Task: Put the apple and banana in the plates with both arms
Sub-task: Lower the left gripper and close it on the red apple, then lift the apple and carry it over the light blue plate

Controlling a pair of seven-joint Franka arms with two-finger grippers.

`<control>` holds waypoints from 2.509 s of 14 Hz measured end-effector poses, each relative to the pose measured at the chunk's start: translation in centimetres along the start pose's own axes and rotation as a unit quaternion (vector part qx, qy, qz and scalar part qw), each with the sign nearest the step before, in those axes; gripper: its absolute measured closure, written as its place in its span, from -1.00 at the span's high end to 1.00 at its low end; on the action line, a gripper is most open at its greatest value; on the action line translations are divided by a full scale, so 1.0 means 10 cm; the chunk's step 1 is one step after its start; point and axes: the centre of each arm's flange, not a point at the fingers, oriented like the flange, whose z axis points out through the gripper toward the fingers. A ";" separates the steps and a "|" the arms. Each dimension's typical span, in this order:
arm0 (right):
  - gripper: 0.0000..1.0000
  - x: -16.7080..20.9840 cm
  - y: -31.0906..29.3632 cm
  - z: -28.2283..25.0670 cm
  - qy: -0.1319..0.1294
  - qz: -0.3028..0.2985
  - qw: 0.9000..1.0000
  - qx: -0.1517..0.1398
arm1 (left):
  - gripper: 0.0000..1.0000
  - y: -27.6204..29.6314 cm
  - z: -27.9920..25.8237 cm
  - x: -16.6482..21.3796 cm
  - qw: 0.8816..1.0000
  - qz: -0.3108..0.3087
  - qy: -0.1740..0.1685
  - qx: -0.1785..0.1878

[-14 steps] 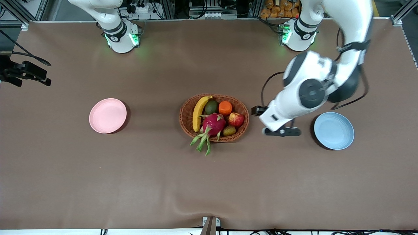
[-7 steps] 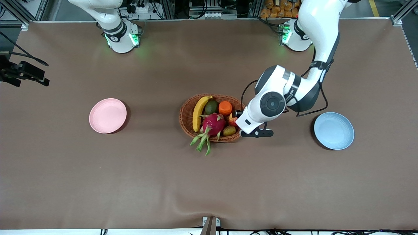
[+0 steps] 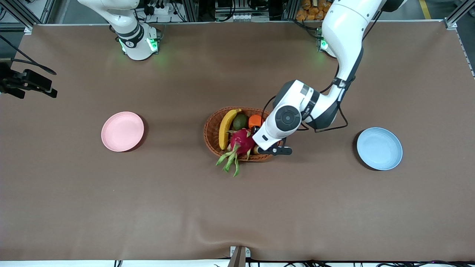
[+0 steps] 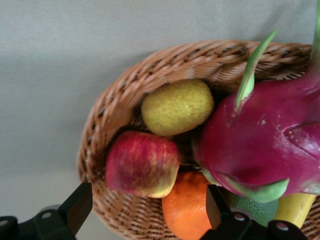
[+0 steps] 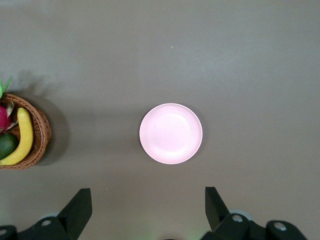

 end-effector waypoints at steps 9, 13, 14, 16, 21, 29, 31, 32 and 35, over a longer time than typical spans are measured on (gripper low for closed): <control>1.00 0.00 0.00 0.00 0.000 0.001 1.000 0.008 | 1.00 -0.06 0.31 -0.04 1.000 -0.002 -0.004 0.005; 1.00 0.00 0.01 0.00 0.000 0.001 1.000 0.008 | 0.88 -0.07 0.33 -0.05 1.000 -0.002 -0.005 0.006; 1.00 0.00 0.01 0.00 0.000 0.001 1.000 0.008 | 0.88 -0.07 0.34 -0.05 1.000 -0.002 -0.006 0.007; 1.00 0.00 0.01 0.00 0.000 0.001 1.000 0.009 | 0.80 -0.08 0.35 -0.05 1.000 -0.002 -0.006 0.007; 1.00 0.00 0.01 0.00 0.001 0.001 1.000 0.009 | 0.44 -0.08 0.37 -0.03 1.000 -0.003 -0.004 0.006; 1.00 0.00 0.01 0.00 0.001 0.001 1.000 0.009 | 0.41 -0.15 -0.36 0.01 1.000 -0.009 -0.007 0.006; 1.00 0.00 0.01 0.00 0.001 0.001 1.000 0.009 | 0.41 -0.41 -0.83 0.07 1.000 -0.015 0.001 0.000; 1.00 0.00 0.01 0.00 0.001 0.001 1.000 0.009 | 0.41 -0.61 -1.02 0.13 1.000 -0.013 0.005 -0.005; 1.00 0.00 0.01 0.00 0.001 0.001 1.000 0.009 | 0.41 -1.37 -1.34 0.36 1.000 -0.007 0.019 -0.002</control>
